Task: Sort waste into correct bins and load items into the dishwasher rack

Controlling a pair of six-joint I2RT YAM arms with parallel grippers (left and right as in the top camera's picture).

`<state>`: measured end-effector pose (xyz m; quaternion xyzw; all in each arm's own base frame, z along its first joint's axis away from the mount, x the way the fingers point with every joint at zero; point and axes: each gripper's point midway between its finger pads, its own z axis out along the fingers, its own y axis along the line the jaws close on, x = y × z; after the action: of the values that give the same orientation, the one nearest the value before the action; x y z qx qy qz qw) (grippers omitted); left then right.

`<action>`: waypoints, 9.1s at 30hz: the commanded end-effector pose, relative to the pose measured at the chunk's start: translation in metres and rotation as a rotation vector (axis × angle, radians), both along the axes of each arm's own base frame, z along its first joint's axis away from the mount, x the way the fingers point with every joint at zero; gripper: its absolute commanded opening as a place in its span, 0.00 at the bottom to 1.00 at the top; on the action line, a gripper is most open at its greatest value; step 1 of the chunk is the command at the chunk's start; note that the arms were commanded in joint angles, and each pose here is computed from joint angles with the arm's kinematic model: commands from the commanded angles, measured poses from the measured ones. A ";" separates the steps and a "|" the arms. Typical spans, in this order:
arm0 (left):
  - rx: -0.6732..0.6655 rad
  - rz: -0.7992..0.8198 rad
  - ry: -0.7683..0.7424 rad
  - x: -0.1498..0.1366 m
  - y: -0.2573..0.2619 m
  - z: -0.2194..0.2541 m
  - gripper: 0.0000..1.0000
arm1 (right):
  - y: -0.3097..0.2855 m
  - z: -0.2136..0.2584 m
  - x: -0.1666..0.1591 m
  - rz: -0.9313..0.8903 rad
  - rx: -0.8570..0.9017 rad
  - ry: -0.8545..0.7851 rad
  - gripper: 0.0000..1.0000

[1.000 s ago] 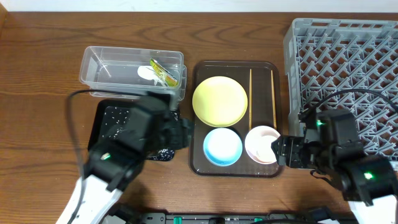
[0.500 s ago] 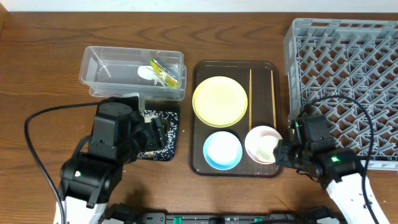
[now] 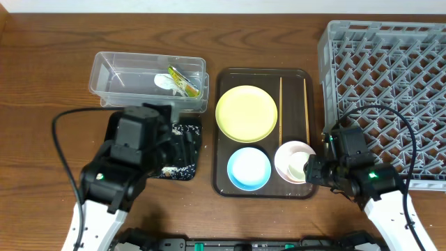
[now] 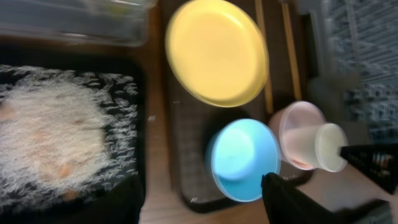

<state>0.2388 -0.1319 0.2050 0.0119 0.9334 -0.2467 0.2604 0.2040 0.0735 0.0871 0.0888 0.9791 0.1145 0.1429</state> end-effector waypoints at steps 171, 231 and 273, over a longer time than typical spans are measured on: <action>-0.821 -0.869 -0.178 -0.037 -0.092 0.135 0.61 | -0.083 0.081 0.030 -0.234 -0.013 0.121 0.85; 0.034 0.111 -0.118 -0.012 0.040 0.032 0.89 | 0.011 0.165 0.026 0.247 0.145 -0.342 0.99; 0.126 0.205 -0.845 -0.001 0.075 -0.065 0.92 | 0.011 0.165 0.026 0.248 0.145 -0.342 0.99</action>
<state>0.2363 -0.0595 0.1549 0.0338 0.7453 -0.1472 0.6494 0.2295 0.0823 0.2476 -0.0409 0.9350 0.2120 0.2814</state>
